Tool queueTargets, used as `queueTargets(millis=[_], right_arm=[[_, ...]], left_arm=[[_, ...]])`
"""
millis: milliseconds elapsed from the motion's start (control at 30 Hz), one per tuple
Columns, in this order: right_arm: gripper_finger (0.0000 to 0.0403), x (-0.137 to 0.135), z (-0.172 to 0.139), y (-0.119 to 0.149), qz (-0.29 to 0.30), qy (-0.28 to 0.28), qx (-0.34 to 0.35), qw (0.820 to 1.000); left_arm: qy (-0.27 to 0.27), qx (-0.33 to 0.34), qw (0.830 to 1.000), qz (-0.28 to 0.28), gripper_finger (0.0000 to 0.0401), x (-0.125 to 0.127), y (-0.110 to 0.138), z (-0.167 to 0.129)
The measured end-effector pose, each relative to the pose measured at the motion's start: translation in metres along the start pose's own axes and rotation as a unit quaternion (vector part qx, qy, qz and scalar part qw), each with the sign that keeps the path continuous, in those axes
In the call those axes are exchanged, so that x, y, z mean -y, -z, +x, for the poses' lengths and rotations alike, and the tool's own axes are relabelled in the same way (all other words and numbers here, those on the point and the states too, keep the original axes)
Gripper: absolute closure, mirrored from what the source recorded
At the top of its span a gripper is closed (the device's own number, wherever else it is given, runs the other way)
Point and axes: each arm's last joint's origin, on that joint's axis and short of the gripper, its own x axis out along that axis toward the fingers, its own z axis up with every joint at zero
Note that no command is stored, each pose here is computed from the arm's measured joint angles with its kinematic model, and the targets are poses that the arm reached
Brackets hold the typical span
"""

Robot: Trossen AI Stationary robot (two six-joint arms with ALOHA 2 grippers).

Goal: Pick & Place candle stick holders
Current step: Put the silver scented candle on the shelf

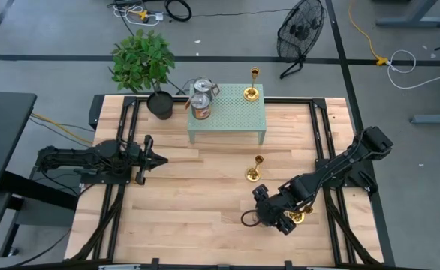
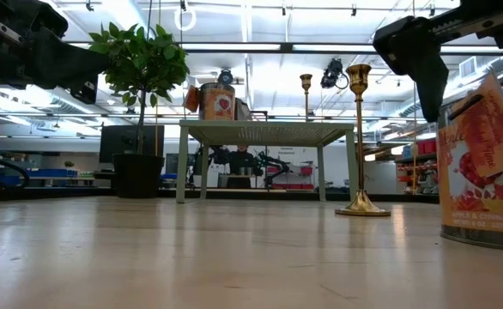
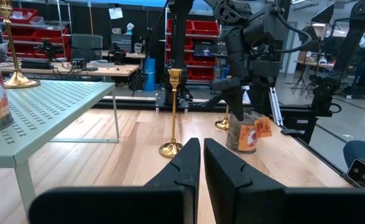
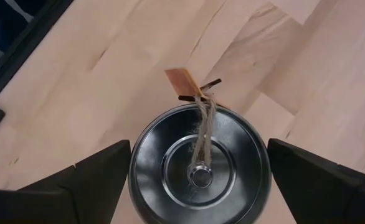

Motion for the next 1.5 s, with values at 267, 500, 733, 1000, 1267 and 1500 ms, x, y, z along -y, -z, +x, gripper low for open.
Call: queueTargets(millis=[267,500,733,1000,1267,1500], right_arm=[[0.0027,0.0,-0.0004,0.0004,0.0,0.002,-0.005,1.0],[0.0028,0.0022,-0.0058,-0.0062,-0.004,0.03,0.003,1.0],[0.0028,0.0015,-0.0059,-0.0013,-0.004,0.024,-0.022,0.999],[0.0027,0.0029,-0.0024,-0.0006,-0.003,0.032,-0.031,0.999],[0.0027,0.003,0.0037,-0.0005,-0.004,0.03,-0.042,0.999],[0.0027,0.0034,0.004,0.0001,-0.004,0.028,-0.045,0.999]], left_arm=[[0.0,0.0,1.0,0.0,0.0371,0.0,0.0,0.0],[0.0,0.0,1.0,0.0,0.0371,0.0,0.0,0.0],[0.0,0.0,1.0,0.0,0.0371,0.0,0.0001,0.0],[0.0,0.0,1.0,0.0,0.0371,0.0,0.0,0.0],[0.0,0.0,1.0,0.0,0.0371,0.0,0.0,0.0],[0.0,0.0,1.0,0.0,0.0371,0.0,0.0,0.0]])
